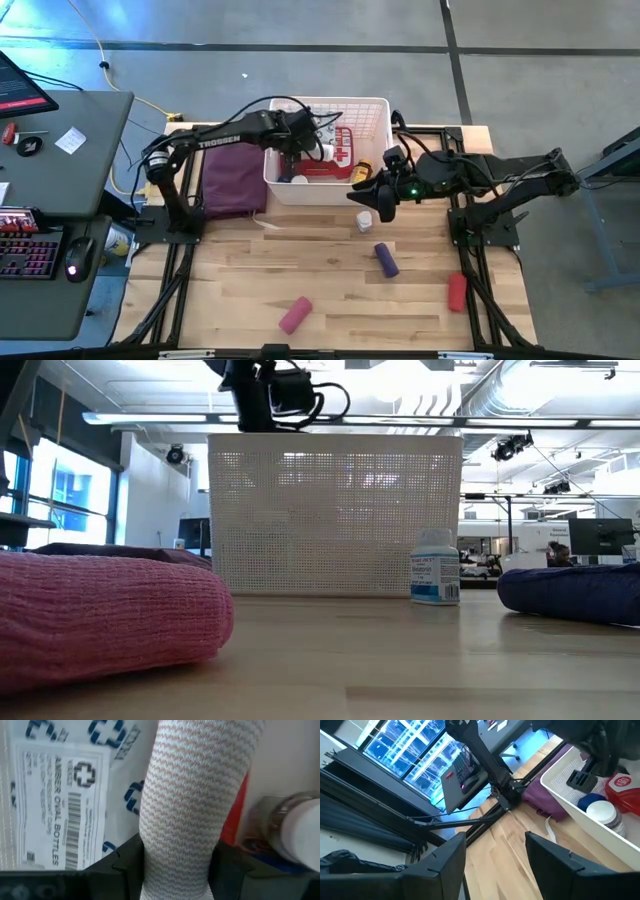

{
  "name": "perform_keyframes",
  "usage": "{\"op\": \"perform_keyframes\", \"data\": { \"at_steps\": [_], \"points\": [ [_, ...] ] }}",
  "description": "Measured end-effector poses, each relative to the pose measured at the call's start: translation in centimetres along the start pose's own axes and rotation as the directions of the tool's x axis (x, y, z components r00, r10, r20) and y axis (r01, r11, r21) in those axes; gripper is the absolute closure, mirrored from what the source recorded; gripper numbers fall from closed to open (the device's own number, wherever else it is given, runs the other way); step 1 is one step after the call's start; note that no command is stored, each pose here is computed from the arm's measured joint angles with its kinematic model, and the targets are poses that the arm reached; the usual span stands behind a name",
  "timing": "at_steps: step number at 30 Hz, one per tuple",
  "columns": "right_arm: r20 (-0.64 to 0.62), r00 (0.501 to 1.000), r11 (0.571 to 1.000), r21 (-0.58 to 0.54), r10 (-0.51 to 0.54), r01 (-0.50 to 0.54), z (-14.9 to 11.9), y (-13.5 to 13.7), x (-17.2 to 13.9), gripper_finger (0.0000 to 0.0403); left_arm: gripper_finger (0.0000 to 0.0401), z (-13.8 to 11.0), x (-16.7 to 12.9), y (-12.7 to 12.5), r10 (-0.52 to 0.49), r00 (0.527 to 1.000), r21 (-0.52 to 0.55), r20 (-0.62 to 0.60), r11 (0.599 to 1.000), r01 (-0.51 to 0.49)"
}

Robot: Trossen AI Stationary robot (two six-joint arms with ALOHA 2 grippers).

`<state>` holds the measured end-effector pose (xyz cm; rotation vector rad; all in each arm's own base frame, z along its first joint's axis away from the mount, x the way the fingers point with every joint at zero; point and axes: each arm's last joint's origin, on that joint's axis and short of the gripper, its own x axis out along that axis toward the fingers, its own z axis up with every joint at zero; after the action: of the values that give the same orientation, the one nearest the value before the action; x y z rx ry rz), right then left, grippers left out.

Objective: Pick & place medical supplies in basket/bin
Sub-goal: Put the white rolled bandage into the white bin, then put the purple rolled bandage into the white bin

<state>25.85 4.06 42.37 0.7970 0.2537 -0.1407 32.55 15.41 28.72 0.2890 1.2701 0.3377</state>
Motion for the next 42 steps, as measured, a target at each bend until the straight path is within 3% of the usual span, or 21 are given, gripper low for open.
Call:
{"op": "perform_keyframes", "data": {
  "at_steps": [10,15,19,23,27,31,34,42],
  "points": [
    [-0.001,1.000,1.000,-0.023,-0.001,0.001,0.0,0.0,0.0,0.0206,0.0138,-0.2,0.0,-0.3,-0.058,0.998,0.003,-0.008,0.998,0.058],
    [-0.018,1.000,1.000,-0.027,0.012,-0.012,-0.1,0.0,0.0,0.0206,0.0111,-0.4,-0.1,-0.2,-0.009,0.999,-0.021,-0.045,1.000,0.008],
    [-0.090,0.996,1.000,-0.010,0.021,-0.022,-0.5,-0.2,0.0,0.0206,0.0104,-0.9,-1.0,-0.1,0.001,0.995,-0.049,-0.098,0.999,-0.006],
    [-0.213,0.975,0.998,0.001,-0.066,0.067,-1.4,-1.2,-0.2,0.0206,0.0113,-0.5,-3.2,0.8,-0.005,0.996,-0.112,-0.091,0.994,-0.005],
    [-0.372,0.912,0.983,-0.002,-0.169,0.182,-2.7,-2.4,-0.7,0.0206,0.0132,0.5,-6.5,1.8,-0.008,1.000,-0.210,-0.014,0.978,0.005],
    [-0.509,0.819,0.950,0.005,-0.266,0.311,-4.1,-3.3,-1.7,0.0206,0.0153,1.3,-10.7,2.8,0.003,0.995,-0.305,0.099,0.952,0.027],
    [-0.553,0.762,0.911,0.013,-0.337,0.413,-5.1,-3.5,-2.0,0.0206,0.0168,1.6,-13.9,3.3,-0.010,0.978,-0.352,0.208,0.932,0.085],
    [-0.632,0.634,0.851,-0.078,-0.445,0.519,-10.2,-5.7,-0.3,0.0206,0.0199,1.7,-21.3,2.6,-0.029,0.898,-0.408,0.439,0.884,0.228]
  ]
}}
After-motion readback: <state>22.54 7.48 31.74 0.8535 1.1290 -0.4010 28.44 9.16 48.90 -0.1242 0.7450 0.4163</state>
